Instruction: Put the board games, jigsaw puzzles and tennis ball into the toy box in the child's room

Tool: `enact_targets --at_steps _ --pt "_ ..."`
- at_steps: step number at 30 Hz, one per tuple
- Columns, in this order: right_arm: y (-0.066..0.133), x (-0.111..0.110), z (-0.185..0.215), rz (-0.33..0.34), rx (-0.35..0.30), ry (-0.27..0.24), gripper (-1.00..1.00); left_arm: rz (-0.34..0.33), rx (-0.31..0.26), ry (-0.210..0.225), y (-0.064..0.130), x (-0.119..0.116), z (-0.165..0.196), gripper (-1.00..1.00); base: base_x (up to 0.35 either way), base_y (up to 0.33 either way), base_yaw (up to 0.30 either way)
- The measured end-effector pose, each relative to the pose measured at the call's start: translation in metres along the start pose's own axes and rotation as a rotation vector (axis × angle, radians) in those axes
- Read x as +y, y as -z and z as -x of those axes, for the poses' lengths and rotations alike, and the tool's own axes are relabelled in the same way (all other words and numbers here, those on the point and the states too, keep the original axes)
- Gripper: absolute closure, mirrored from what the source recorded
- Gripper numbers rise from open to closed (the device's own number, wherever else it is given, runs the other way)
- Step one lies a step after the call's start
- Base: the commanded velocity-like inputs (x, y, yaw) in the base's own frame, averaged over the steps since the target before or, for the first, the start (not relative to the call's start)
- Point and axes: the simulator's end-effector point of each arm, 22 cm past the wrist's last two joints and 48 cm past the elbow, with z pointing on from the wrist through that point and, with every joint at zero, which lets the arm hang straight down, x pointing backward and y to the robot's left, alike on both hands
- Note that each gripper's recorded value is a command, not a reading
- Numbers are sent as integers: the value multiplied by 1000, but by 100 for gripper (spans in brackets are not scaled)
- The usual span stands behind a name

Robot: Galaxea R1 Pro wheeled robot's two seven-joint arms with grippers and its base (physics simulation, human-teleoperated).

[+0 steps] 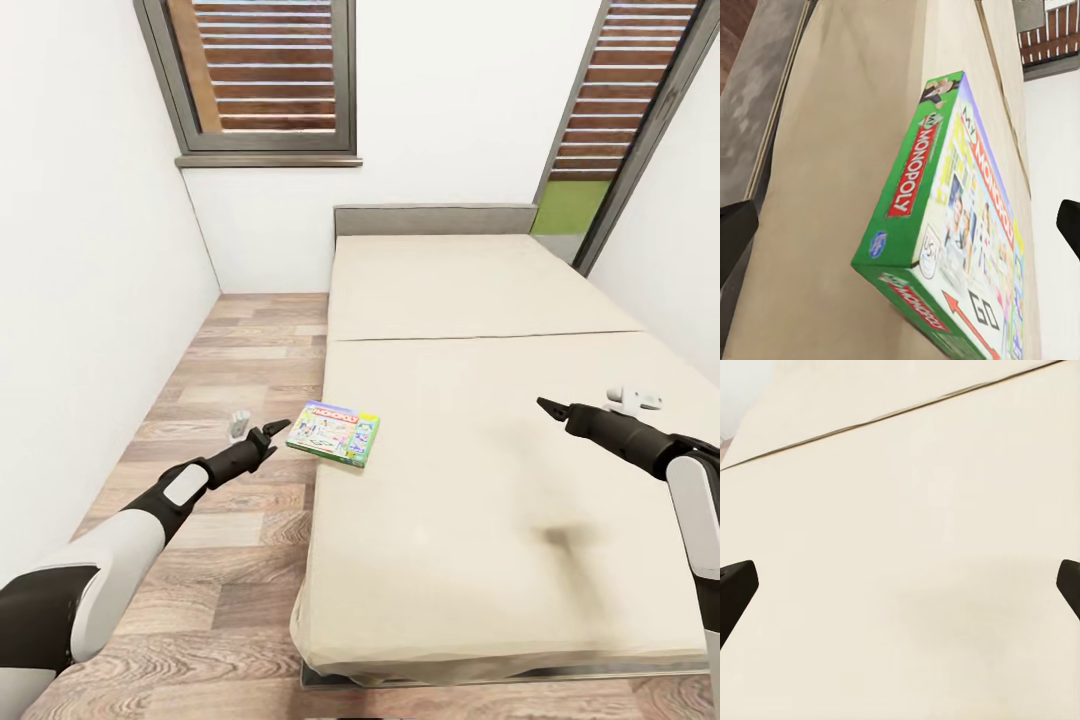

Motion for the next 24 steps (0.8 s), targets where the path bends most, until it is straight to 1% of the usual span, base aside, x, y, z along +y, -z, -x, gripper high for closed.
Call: enact_targets --at_steps 15,24 --pt "-1 2 -1 3 2 -2 -100 5 -5 -1 2 4 2 -100 0 0 -1" --pt "-4 0 -5 0 8 -3 -100 13 -2 3 1 10 0 -100 0 0 0"
